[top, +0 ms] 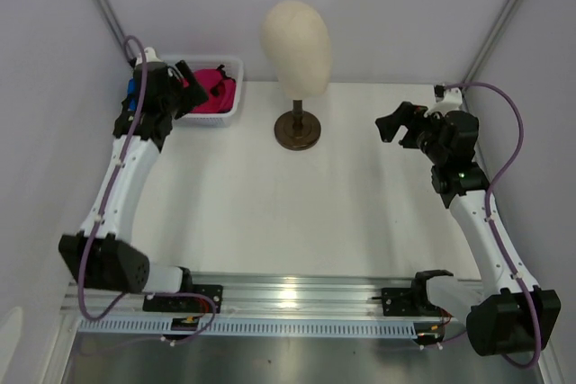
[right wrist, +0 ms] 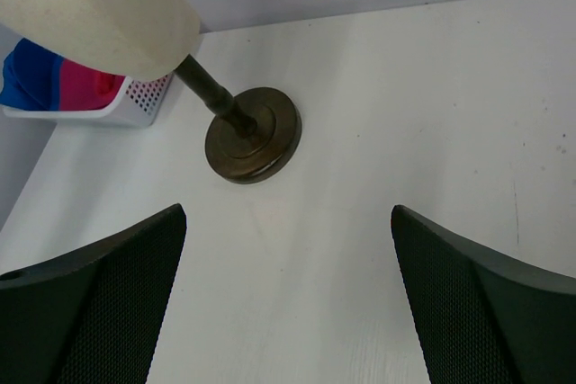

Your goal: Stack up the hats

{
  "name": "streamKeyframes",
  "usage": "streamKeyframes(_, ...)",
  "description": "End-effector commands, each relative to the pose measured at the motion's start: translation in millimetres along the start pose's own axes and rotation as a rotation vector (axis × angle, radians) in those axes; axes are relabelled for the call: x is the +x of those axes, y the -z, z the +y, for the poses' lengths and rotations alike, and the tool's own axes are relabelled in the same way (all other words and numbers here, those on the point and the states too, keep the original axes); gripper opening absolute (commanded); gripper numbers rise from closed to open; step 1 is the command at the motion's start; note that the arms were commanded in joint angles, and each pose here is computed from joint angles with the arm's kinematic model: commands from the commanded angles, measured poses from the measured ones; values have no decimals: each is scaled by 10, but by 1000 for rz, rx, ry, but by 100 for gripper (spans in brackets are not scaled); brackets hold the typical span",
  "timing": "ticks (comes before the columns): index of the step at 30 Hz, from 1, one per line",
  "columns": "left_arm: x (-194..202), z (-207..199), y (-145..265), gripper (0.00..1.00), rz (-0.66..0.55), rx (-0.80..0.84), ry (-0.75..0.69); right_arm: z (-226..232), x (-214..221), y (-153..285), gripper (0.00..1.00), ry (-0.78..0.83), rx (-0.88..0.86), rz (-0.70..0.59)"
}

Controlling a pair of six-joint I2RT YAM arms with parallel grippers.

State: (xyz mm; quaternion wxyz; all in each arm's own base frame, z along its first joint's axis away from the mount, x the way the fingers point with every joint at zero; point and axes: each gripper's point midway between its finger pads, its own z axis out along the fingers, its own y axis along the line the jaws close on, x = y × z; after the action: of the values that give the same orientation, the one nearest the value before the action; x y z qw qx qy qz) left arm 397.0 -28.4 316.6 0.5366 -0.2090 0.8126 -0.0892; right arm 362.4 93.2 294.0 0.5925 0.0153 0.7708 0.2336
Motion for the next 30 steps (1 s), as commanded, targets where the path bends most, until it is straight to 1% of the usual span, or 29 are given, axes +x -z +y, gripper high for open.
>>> streamKeyframes(1, -171, -156, -419, 90, 16, 35, 167, 1, -93, 34, 100, 25, 13, -37)
streamKeyframes(2, -159, -167, -552, 90, 23, 31, 191, -23, -96, 31, 99, 30, 25, -39)
streamKeyframes(3, -59, -142, -833, 90, 57, 0, 210, -36, -92, 30, 100, 36, 30, -39)
streamKeyframes(4, -34, -101, -971, 92, 57, -38, 245, -49, -82, 23, 100, 38, 35, -35)
streamKeyframes(5, -161, -145, -1069, 93, 28, -43, 267, -45, -70, 24, 99, 41, 32, -33)
streamKeyframes(6, 22, -37, -1348, 94, 63, -97, 294, -47, -73, 25, 100, 47, 31, -34)
streamKeyframes(8, -50, -51, -1588, 95, 27, -83, 333, -24, -66, 32, 100, 52, 17, -31)
streamKeyframes(9, -36, -53, -1710, 95, 22, -69, 353, -23, -48, 32, 99, 54, 13, -28)
streamKeyframes(10, -23, -37, -1933, 95, 2, -48, 396, -22, -41, 32, 100, 54, 11, -29)
streamKeyframes(12, 39, -33, -2141, 93, -2, -34, 456, -38, -27, 32, 99, 53, 16, -35)
streamKeyframes(13, 95, 155, -2338, 92, 2, -59, 482, -43, -21, 31, 100, 52, 17, -34)
streamKeyframes(15, 34, 196, -2518, 92, -22, -25, 548, -47, -47, 35, 100, 48, 24, -42)
streamKeyframes(16, 51, 234, -2595, 90, -22, -20, 578, -46, -53, 37, 99, 44, 25, -46)
streamKeyframes(17, 162, 297, -2730, 89, -7, -22, 611, -47, -52, 31, 99, 43, 24, -47)
streamKeyframes(18, 100, 299, -2804, 89, -28, 11, 676, -42, -67, 28, 99, 45, 22, -54)
streamKeyframes(20, 125, 352, -2971, 88, -53, 29, 723, -50, -85, 14, 100, 48, 24, -58)
streamKeyframes(22, 16, 311, -3076, 89, -92, 60, 768, -54, -100, -13, 99, 46, 27, -56)
streamKeyframes(23, -104, 253, -3108, 88, -112, 84, 778, -58, -101, -24, 99, 44, 30, -53)
streamKeyframes(24, 73, 321, -3254, 88, -85, 63, 790, -68, -92, -34, 100, 43, 35, -45)
streamKeyframes(25, 132, 328, -3327, 88, -72, 58, 796, -87, -81, -60, 99, 41, 42, -38)
streamKeyframes(26, -107, 215, -3338, 88, -105, 97, 800, -87, -97, -67, 99, 42, 43, -38)
streamKeyframes(27, 66, 282, -3478, 88, -78, 76, 803, -87, -101, -75, 99, 41, 44, -37)
streamKeyframes(28, 115, 292, -3527, 87, -67, 67, 806, -97, -101, -83, 100, 38, 50, -34)
streamKeyframes(29, -33, 225, -3533, 86, -92, 93, 807, -111, -88, -99, 100, 35, 55, -28)
streamKeyframes(30, 35, 255, -3596, 85, -86, 86, 809, -111, -88, -112, 99, 27, 56, -25)
